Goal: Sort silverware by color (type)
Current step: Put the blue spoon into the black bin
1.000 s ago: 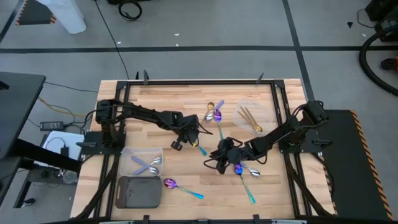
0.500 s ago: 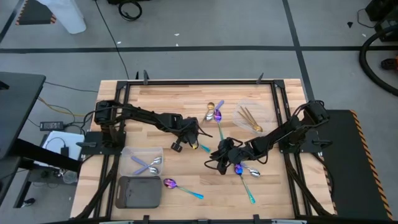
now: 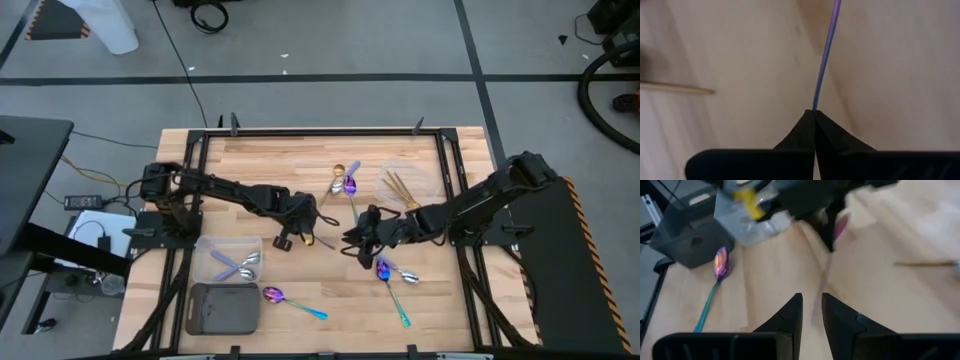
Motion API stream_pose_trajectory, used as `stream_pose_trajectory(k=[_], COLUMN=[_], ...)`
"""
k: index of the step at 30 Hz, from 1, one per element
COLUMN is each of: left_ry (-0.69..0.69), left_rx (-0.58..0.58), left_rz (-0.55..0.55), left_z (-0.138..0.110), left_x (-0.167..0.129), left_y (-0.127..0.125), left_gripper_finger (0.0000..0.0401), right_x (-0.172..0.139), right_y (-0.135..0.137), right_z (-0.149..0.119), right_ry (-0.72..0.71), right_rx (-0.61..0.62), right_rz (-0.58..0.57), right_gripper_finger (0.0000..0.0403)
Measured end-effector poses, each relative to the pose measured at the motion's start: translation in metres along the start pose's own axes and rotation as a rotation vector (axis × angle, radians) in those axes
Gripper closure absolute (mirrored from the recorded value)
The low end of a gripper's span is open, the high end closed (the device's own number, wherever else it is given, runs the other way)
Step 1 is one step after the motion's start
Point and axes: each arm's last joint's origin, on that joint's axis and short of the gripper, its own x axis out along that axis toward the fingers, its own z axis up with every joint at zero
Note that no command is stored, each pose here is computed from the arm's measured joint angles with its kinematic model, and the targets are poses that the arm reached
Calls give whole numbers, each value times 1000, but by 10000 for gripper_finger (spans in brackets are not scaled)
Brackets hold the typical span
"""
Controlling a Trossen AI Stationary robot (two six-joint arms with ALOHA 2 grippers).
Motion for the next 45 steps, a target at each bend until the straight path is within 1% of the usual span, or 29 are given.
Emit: stream_pose_trajectory(k=[4,9,19,22,30,34,39,45], left_ry=[-11,-7,-10,-13,-23,-37,-60,-81], left_rx=[-8,-34,-64,-75,-117,-146,-162,-162], left_rz=[-3,-4,-2,-1,3,8,15,23], left_z=[3,2,2,3,4,5,7,9], left_x=[0,0,0,0,0,0,0,0], left_y=[-4,-4,-3,-3,-3,-2,-1,0], left_gripper_finger=[396,397,398,399,399,399,399,399], right_x=[-9,-5,28,38,55,59,59,59], right_y=[-5,-11,-20,-22,-19,-19,-20,-21], right_z=[11,15,-16,-25,-32,-35,-36,-37], right_ry=[-39,-51,123,141,85,86,85,102], right_rx=[-36,-52,-93,-103,-73,-70,-74,-96], right_rz=[-18,-37,-54,-62,-12,1,-15,-27], right_gripper_finger=[320,320,315,298,234,219,223,250])
